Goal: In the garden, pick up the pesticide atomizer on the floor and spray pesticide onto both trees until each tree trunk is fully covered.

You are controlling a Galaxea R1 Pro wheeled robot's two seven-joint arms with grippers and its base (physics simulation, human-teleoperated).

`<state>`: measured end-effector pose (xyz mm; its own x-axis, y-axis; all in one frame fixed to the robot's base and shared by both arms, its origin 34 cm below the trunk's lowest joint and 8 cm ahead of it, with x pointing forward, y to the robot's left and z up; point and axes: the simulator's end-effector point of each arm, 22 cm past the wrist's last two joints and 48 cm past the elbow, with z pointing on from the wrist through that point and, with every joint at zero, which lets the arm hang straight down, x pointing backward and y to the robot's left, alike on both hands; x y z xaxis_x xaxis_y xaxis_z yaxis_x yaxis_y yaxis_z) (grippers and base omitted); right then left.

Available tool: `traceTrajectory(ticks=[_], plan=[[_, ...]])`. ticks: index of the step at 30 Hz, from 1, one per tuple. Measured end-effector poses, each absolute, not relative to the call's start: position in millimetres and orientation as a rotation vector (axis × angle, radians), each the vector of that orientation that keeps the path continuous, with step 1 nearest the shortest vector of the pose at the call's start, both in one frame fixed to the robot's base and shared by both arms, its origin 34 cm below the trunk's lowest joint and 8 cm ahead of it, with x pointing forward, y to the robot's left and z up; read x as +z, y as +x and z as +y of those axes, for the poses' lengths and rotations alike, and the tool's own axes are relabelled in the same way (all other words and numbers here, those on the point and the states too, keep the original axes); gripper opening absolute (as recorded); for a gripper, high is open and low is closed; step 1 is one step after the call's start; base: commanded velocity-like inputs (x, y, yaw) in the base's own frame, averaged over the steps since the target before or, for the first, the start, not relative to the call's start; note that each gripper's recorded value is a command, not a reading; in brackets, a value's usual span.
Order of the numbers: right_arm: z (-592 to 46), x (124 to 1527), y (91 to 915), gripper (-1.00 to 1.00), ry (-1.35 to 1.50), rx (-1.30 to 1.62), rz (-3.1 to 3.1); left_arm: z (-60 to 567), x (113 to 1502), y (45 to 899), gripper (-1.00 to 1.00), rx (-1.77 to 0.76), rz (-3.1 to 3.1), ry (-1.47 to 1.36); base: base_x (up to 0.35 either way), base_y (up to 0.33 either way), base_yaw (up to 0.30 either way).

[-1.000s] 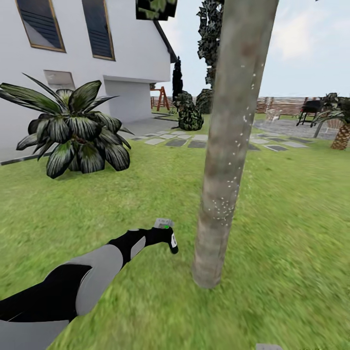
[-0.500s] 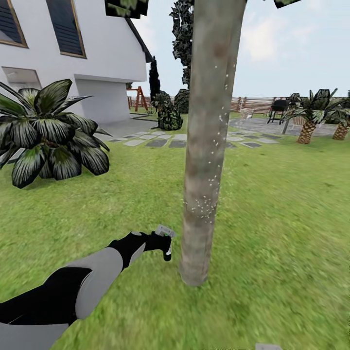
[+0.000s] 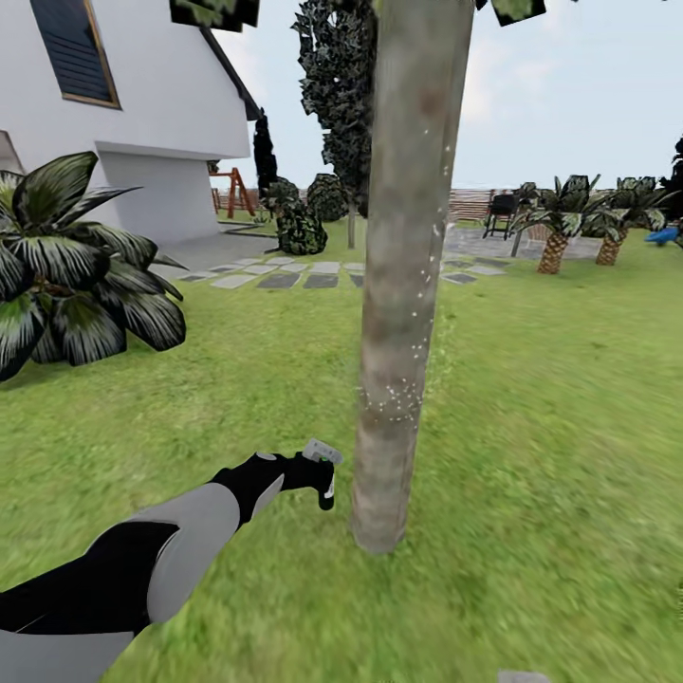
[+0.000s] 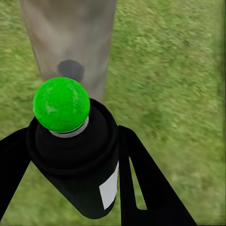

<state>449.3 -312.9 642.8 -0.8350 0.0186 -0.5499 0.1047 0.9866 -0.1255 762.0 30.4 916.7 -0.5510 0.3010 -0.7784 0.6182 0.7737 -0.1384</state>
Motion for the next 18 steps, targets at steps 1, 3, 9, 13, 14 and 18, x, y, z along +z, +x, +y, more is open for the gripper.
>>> traceTrajectory(ticks=[1, 3, 9, 13, 14, 18], plan=[[-313, 643, 449, 1.0, 0.086, -0.201, 2.553, 30, 917, 762, -1.0, -0.516, 2.177, 0.681, 0.0, 0.35, -0.3], [-313, 643, 449, 1.0, 0.086, -0.201, 2.553, 30, 917, 762, -1.0, -0.516, 2.177, 0.681, 0.0, 0.35, -0.3], [-313, 643, 449, 1.0, 0.086, -0.2, 2.553, 30, 917, 762, -1.0, -0.516, 2.177, 0.681, 0.0, 0.338, -0.299], [-313, 643, 449, 1.0, 0.086, -0.201, 2.553, 31, 917, 762, -1.0, -0.516, 2.177, 0.681, 0.0, 0.081, -0.098], [-313, 643, 449, 1.0, 0.086, -0.201, 2.553, 31, 917, 762, -1.0, -0.515, 2.177, 0.68, 0.0, 0.016, -0.02], [-313, 643, 449, 1.0, 0.087, -0.202, 2.553, 31, 934, 776, -1.0, -0.499, 2.14, 0.673, 0.0, 0.005, -0.006]])
